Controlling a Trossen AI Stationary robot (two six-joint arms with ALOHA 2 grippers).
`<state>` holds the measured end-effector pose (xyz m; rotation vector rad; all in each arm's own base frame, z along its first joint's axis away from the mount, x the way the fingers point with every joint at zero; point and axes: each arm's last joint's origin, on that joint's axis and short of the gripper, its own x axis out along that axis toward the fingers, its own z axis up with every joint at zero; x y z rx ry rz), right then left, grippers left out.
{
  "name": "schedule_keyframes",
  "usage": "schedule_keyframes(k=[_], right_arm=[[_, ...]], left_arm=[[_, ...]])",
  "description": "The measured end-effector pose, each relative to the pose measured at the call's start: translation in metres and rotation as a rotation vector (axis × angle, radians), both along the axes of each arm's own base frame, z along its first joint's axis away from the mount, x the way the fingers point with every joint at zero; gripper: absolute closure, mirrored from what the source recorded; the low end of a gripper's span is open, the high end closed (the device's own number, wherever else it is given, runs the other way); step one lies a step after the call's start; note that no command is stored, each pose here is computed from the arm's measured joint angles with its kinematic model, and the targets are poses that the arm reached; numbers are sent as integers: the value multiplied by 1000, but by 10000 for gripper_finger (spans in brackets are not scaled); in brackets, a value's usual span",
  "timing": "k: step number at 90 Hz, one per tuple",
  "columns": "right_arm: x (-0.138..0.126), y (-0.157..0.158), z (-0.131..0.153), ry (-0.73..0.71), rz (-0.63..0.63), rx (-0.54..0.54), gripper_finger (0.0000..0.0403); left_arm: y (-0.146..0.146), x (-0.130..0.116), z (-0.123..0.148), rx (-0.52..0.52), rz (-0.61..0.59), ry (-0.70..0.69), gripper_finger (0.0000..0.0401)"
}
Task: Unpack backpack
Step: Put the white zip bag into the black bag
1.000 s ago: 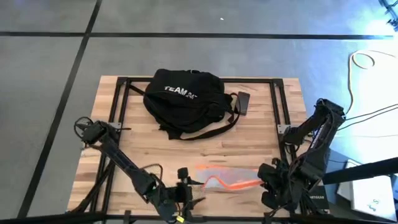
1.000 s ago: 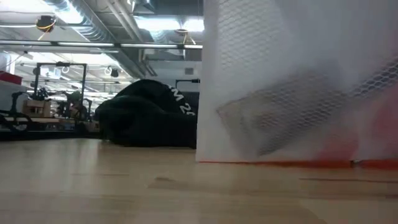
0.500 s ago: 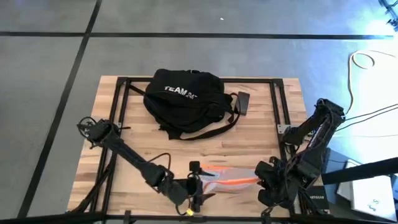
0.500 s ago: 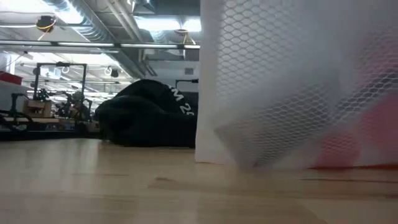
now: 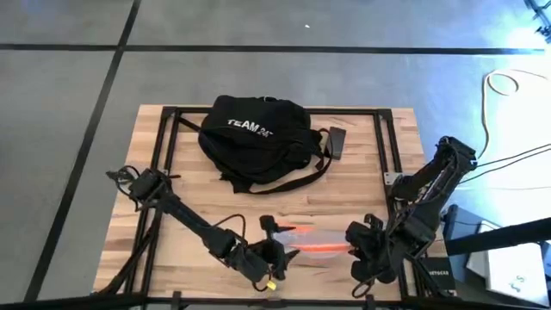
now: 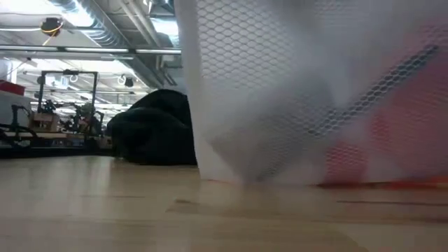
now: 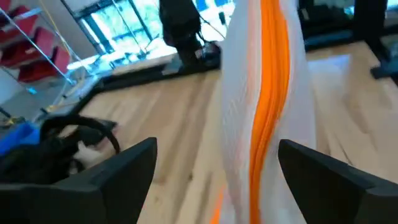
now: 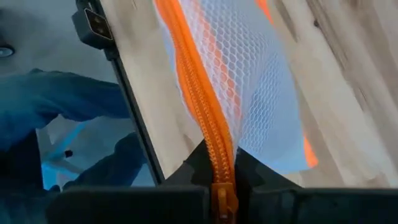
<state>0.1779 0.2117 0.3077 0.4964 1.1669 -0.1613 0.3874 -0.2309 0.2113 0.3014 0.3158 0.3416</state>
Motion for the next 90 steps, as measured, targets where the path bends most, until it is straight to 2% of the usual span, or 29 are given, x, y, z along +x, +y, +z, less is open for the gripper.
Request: schedule_keyframes(k=[13, 22, 29, 49, 52, 68, 81, 90], right_arm=[[0, 1, 0, -4, 1, 5, 403], [1, 1, 0, -11, 2, 3, 403], [1, 1, 1, -18, 0, 3, 403], [1, 1, 1, -23, -2, 3, 403], [1, 1, 1, -28, -3, 2, 403], [2, 1, 1, -36, -7, -7, 403], [2, -1, 1, -62, -4, -54, 403], [3, -4, 1, -135, -29, -138, 403]], left_arm=[[0, 0, 1, 46, -14, 14, 86], [1, 0, -1, 37, -16, 27, 118], [1, 1, -1, 32, -31, 30, 168], [3, 4, -1, -22, -90, 40, 363], [3, 4, -1, -15, -92, 41, 381], [4, 1, 9, 11, -96, 37, 400], [7, -12, 31, 137, -48, 55, 401], [16, -24, 58, 210, -6, 58, 401]])
